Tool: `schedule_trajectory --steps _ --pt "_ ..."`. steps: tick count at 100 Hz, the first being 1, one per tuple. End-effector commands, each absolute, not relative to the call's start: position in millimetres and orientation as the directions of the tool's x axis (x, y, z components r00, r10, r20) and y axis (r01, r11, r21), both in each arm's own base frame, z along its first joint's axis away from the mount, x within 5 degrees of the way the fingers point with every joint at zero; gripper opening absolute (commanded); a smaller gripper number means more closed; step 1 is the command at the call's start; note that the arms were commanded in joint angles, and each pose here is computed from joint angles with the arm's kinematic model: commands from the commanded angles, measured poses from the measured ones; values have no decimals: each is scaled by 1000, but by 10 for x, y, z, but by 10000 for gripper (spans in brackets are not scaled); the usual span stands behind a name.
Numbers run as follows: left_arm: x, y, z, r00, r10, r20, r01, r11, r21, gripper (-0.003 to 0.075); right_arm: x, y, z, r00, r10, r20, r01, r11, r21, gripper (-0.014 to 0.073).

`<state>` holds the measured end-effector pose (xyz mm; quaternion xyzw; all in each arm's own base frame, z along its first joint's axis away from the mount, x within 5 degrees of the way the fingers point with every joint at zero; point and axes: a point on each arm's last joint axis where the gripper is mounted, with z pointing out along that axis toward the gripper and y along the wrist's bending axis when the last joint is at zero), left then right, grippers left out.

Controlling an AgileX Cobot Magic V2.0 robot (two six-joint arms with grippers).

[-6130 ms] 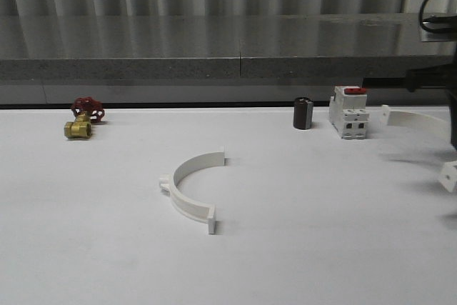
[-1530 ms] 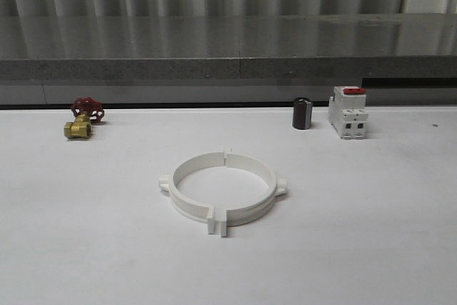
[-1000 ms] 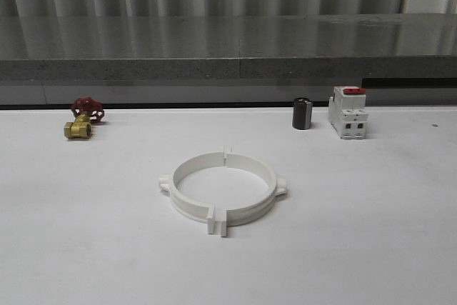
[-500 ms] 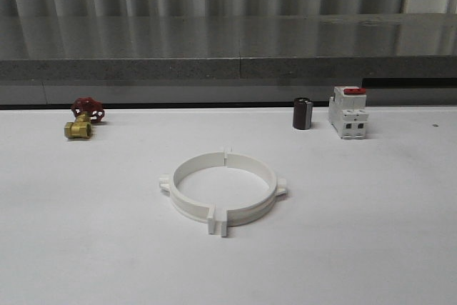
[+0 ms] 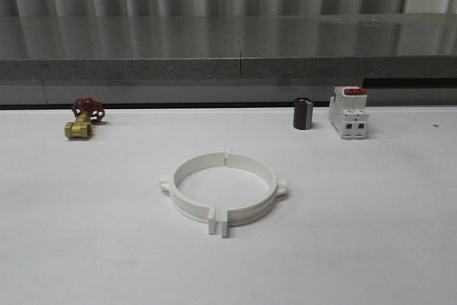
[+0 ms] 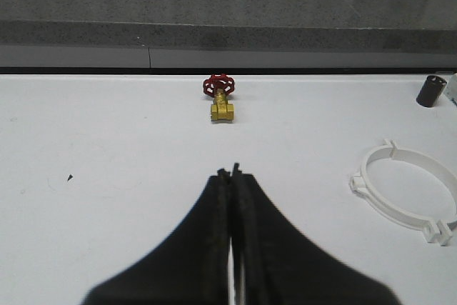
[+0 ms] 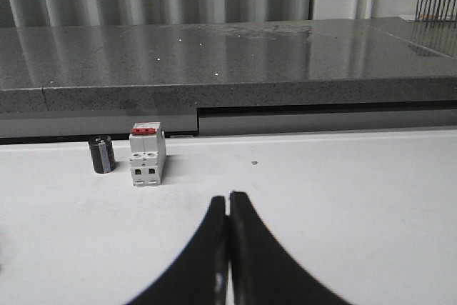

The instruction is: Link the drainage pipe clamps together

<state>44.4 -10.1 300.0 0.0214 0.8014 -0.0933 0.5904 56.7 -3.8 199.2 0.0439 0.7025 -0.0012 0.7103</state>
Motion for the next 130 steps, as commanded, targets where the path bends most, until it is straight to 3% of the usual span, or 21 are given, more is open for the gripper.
schedule_trajectory --steps 1,62,77,105,130 --pt "456 -100 3140 -217 -103 -971 149 979 -138 -20 538 -32 2116 116 29 -993 55 998 36 -67" --pt "474 -99 3093 -224 -98 -970 146 980 -133 -20 538 -32 2116 116 29 -993 55 998 36 -67" --pt "574 -85 3012 -81 -79 -994 136 987 -89 -20 538 -32 2116 116 29 -993 55 998 36 -67" --pt "518 -23 2512 80 -89 -993 51 995 -85 -20 538 -32 2116 116 29 -993 55 998 36 -67" --pt "547 -16 2044 93 -120 -988 40 992 -117 -20 538 -32 2116 116 29 -993 55 998 36 -67"
